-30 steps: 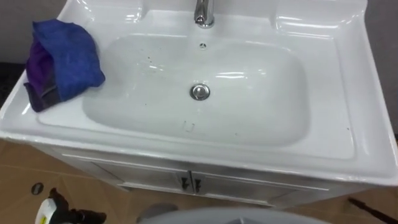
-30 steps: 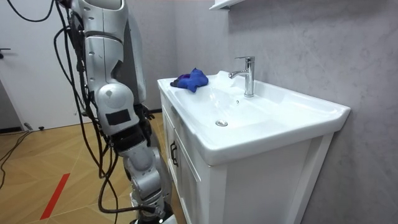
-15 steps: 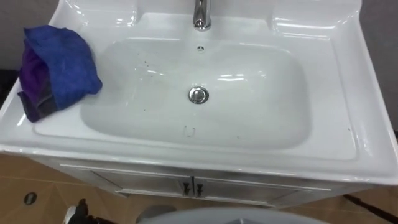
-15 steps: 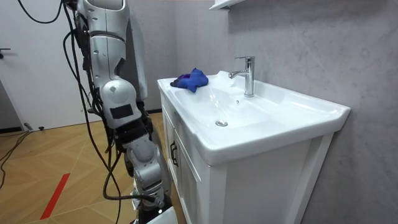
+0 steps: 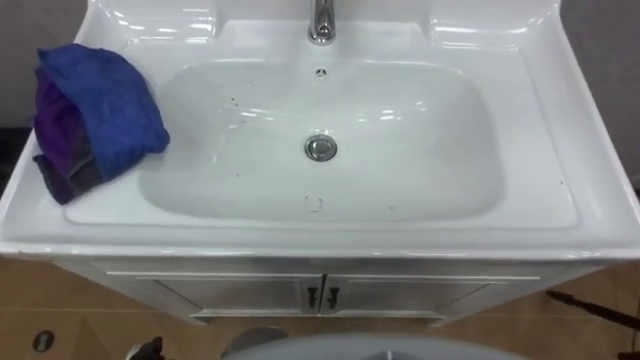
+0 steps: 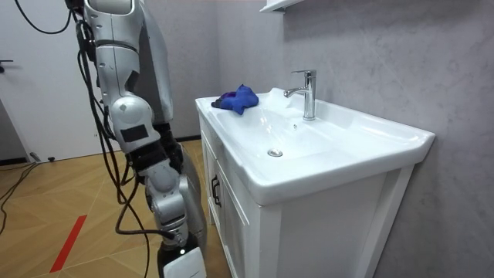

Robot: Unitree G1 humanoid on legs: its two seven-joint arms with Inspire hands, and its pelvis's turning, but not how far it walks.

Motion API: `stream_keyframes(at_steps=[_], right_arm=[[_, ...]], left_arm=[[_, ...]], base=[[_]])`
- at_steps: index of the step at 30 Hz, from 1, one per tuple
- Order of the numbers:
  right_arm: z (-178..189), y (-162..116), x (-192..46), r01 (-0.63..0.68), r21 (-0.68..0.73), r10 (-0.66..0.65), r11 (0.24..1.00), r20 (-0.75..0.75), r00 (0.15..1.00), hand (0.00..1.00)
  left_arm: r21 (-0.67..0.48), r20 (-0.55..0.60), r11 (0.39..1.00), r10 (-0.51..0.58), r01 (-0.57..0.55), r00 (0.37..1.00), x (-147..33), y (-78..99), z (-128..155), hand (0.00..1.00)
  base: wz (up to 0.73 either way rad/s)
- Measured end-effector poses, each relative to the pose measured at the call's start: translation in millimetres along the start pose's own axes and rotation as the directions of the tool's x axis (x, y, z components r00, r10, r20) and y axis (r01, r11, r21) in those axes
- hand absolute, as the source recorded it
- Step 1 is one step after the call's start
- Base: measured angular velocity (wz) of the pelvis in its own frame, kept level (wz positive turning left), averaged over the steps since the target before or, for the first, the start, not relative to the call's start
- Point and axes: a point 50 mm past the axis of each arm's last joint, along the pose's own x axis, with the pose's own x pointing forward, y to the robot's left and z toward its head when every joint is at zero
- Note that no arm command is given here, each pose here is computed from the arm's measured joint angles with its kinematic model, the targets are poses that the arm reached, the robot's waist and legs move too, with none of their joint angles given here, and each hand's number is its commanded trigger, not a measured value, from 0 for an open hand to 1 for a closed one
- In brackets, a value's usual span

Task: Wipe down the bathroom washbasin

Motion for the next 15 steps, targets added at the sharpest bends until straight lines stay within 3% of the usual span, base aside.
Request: stream_keyframes(at_steps=[6, 15], right_arm=[[-1.0, 1.0, 0.3, 0.001, 0.083, -0.001, 0.997, 0.007, 1.000, 0.00], [2.2, -0.1, 0.2, 0.002, 0.203, -0.010, 0.979, 0.036, 0.999, 0.00]], left_arm=[[-0.005, 0.024, 1.000, -0.030, 0.030, 0.999, 1.4, -0.3, 10.7, 0.00], [-0.017, -0.017, 0.987, -0.161, 0.161, 0.987, 2.6, -9.5, 4.7, 0.00]], base=[[-0.16], [-0.18]])
